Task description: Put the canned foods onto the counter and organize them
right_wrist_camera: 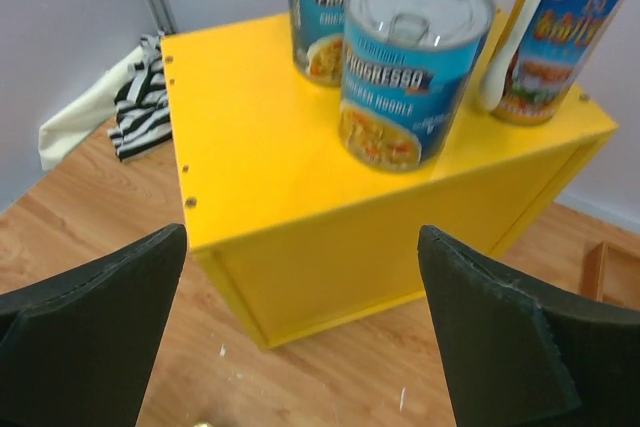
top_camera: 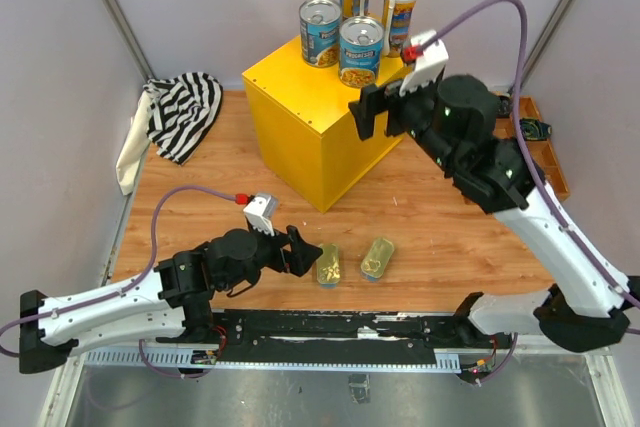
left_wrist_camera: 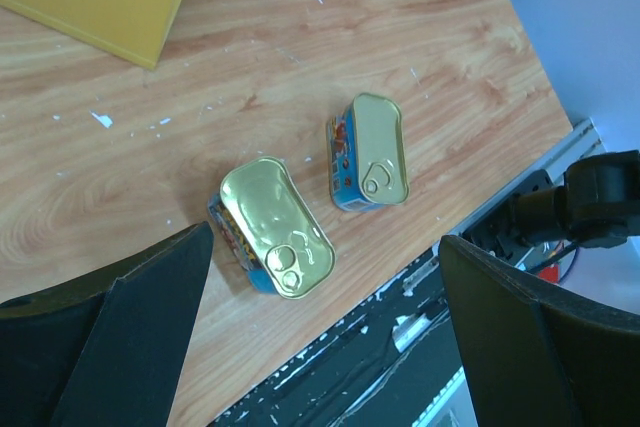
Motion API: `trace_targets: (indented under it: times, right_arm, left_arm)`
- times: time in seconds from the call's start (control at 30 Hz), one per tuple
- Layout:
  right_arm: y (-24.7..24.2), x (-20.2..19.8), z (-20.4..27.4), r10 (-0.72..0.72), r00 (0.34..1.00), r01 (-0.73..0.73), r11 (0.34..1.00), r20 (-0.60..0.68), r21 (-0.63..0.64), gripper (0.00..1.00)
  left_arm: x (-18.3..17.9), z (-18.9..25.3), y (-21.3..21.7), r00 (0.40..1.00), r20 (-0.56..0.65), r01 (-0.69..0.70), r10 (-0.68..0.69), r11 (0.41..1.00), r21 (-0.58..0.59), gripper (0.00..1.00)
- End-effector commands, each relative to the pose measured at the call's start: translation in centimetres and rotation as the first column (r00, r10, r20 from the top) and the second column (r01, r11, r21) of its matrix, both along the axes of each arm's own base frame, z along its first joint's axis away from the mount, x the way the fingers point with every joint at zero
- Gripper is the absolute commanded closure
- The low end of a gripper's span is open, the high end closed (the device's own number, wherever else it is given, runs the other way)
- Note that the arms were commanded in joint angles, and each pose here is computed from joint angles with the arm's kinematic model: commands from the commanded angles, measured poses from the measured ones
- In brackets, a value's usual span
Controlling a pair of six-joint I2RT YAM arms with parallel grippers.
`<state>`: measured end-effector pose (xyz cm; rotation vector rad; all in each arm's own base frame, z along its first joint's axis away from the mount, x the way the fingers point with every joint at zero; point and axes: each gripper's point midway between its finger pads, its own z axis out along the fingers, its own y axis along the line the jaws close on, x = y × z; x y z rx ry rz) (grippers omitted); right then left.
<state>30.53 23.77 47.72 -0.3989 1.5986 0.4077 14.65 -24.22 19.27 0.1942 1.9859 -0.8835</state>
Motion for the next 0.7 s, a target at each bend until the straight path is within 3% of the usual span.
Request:
trace_targets:
  times: [0.0, 0.3, 0.67]
  right_arm:
    - [-0.9, -2.7, -3.8, -0.085, 0.995, 0.084, 0.996, -0.059, -0.016, 0.01]
    - [-3.2, -7.0, -13.8, -0.192, 0.955, 0.192, 0.981, -0.228, -0.020, 0.00]
    - [-5.1, -8.4, -17.6, -0.264, 0.915, 0.258, 0.964, -0.305, -0.059, 0.00]
  left_arm:
    - [-0.5, -1.3, -0.6, 0.999, -0.041, 0.029, -0.029, 1.000, 0.002, 0.01]
    - [-0.8, -5.5, -1.7, 0.993, -0.096, 0.070, -0.061, 0.993, 0.099, 0.01]
    - [-1.2, -9.3, -2.9, 0.985, -0.155, 0.090, -0.075, 0.992, 0.093, 0.01]
